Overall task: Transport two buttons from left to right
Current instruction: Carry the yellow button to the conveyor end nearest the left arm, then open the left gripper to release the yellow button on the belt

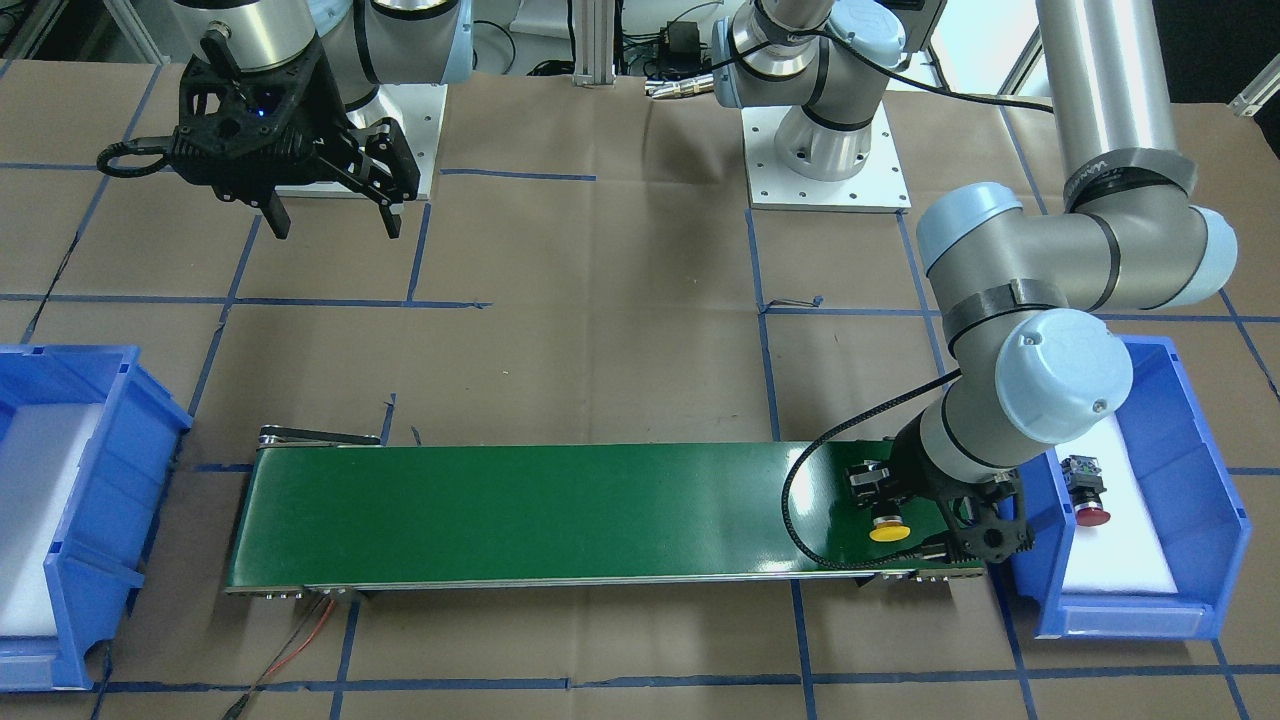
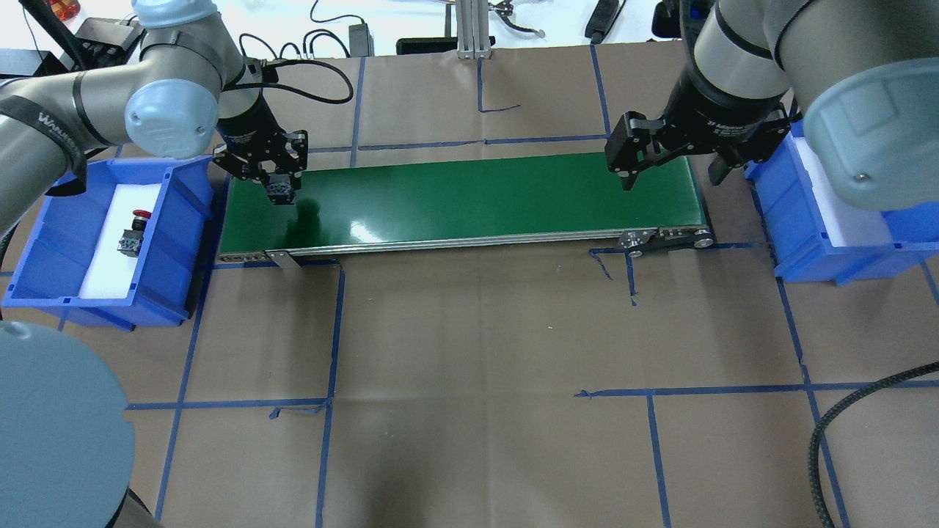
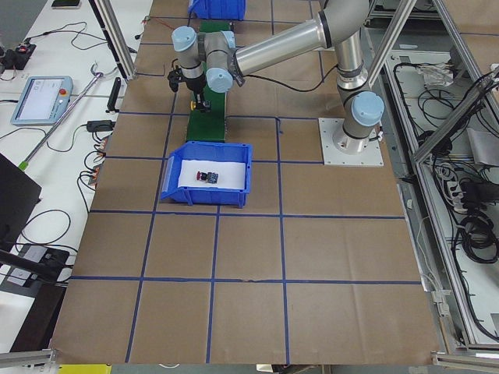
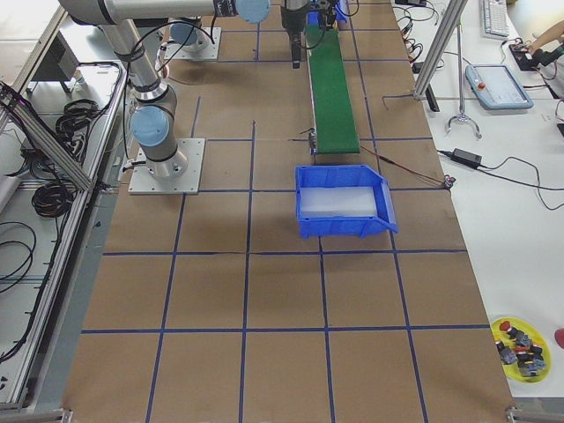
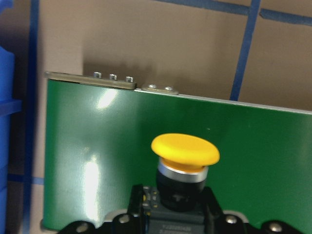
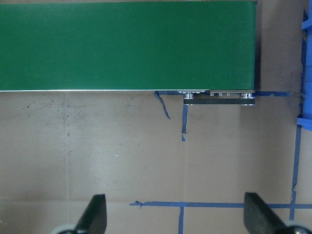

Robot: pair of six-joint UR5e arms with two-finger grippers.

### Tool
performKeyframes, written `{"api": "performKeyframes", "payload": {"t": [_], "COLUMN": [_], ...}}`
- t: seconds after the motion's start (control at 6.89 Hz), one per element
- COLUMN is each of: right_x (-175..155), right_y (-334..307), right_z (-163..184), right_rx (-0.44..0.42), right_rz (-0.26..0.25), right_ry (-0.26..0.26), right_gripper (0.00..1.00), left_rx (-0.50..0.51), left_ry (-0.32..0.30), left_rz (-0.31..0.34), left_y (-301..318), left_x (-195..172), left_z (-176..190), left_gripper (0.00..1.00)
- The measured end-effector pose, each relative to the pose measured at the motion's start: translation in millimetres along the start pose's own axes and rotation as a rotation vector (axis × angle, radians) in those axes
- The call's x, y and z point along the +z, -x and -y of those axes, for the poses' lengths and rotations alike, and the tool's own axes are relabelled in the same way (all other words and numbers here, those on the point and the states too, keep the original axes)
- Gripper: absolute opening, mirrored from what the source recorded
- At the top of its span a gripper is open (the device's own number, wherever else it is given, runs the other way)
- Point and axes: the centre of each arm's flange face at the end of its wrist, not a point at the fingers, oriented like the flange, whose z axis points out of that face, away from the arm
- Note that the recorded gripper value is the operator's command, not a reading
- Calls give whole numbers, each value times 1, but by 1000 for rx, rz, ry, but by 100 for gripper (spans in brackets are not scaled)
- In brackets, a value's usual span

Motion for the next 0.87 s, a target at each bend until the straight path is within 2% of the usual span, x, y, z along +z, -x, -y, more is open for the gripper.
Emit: {"api": "performKeyframes", "payload": {"t": [0.15, 0.29, 0.44, 0.73, 0.87], "right_x": [0, 0, -1, -1, -1], "right_y": [0, 0, 0, 0, 0], "right_z": [0, 0, 0, 0, 0], "right_rx": [0, 0, 0, 0, 0], "right_rz": [0, 1, 1, 0, 0], "right_ry": [0, -1, -1, -1, -2], "right_gripper": [100, 100, 100, 100, 100], "left_rx": [3, 8, 10, 10, 7], "left_ry": [9, -5, -31, -60, -81], "left_rz": [1, 1, 1, -1, -2], "left_y": [-1, -1, -1, 1, 3], "left_x": [9, 19, 26, 28, 17], "left_z": [-3, -7, -10, -12, -9], "left_gripper": [1, 15, 98, 100, 100]}}
